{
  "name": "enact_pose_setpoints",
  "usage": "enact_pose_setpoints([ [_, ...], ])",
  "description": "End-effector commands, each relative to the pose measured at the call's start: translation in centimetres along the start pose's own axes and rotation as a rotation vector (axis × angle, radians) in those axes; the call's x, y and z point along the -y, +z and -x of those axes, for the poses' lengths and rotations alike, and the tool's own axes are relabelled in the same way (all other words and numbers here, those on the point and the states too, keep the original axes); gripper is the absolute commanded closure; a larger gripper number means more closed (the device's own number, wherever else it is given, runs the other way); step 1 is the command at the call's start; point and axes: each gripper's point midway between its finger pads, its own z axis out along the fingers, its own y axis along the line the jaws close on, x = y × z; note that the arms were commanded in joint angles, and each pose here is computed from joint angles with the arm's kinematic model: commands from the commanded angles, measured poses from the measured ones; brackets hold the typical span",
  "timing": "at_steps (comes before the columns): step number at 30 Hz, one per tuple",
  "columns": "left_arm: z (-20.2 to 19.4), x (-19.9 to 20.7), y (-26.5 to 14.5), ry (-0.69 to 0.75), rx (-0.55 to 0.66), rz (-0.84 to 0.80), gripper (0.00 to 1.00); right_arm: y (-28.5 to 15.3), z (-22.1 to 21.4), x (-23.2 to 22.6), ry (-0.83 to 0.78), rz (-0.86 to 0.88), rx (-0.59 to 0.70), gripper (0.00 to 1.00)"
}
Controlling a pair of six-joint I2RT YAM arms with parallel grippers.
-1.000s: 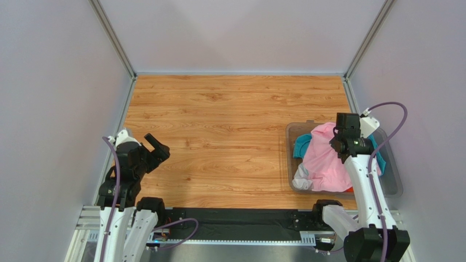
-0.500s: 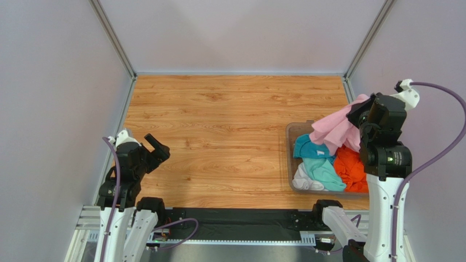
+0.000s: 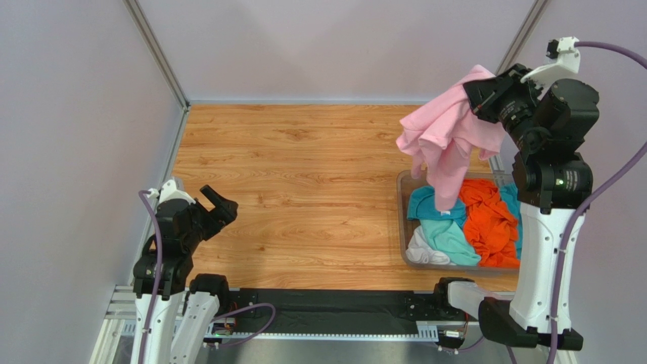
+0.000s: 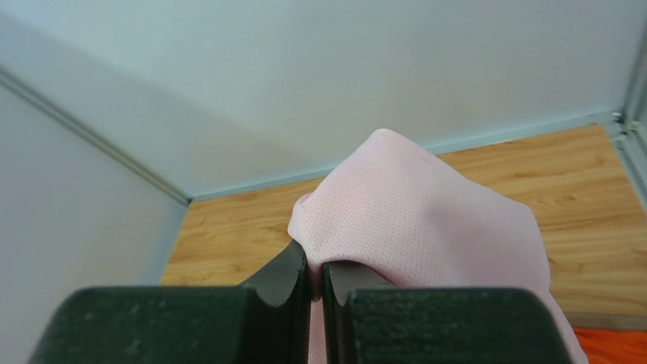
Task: Fold and stack the t-shirts
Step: Move the tshirt to the center of the board, then flatten the tshirt out
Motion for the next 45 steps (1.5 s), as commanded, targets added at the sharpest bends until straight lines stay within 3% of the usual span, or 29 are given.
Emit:
enact_pose_setpoints([
  [1,1.3,2.2,-1.0,0.019,0.022,-0.097,0.00,0.1,2.1,-6.5,0.010,0.310,0.029,0.94],
  [5,0.9,2.6,-1.2,0.035,0.010,-0.125,0.00,0.1,0.8,-11.3,0.019,0.508,-0.020,0.93],
  [12,0.4,2.6,-2.1,0.078,-0.003,-0.152,0.00,1.0,-4.2,-18.1,-0.081,0.664,-0.101,0.90],
  [23,1.2,0.6,-3.8,0.130,0.030,-0.045,0.00,6.1,-19.4,-24.9,-0.176,0.771,-0.428,0.89],
  [27,0.9,0.1,-3.6,0.129,0.024,-0.026,0.00,8.8,-25.1,-23.2,-0.193,0.666,-0.528,0.91],
  [31,0.1,0.3,-2.7,0.106,-0.014,-0.039,0.00,11.7,-31.9,-18.6,-0.262,0.468,-0.639,0.90],
  [33,-1.1,0.8,-2.0,0.089,-0.072,-0.068,0.00,11.8,-33.9,-17.3,-0.278,0.430,-0.685,0.84],
  [37,-3.6,1.3,-0.2,0.044,-0.196,-0.103,0.00,11.1,-35.9,-14.4,-0.288,0.337,-0.729,0.59],
  [38,-4.8,0.9,0.6,0.028,-0.241,-0.093,0.00,10.5,-37.3,-12.7,-0.279,0.281,-0.766,0.46],
  [39,-5.4,1.3,1.1,0.006,-0.266,-0.112,0.00,9.9,-37.1,-12.2,-0.273,0.262,-0.761,0.41],
  [45,-9.5,-0.7,5.4,-0.084,-0.404,-0.035,0.00,6.0,-41.6,-4.5,-0.272,0.053,-0.830,0.33],
])
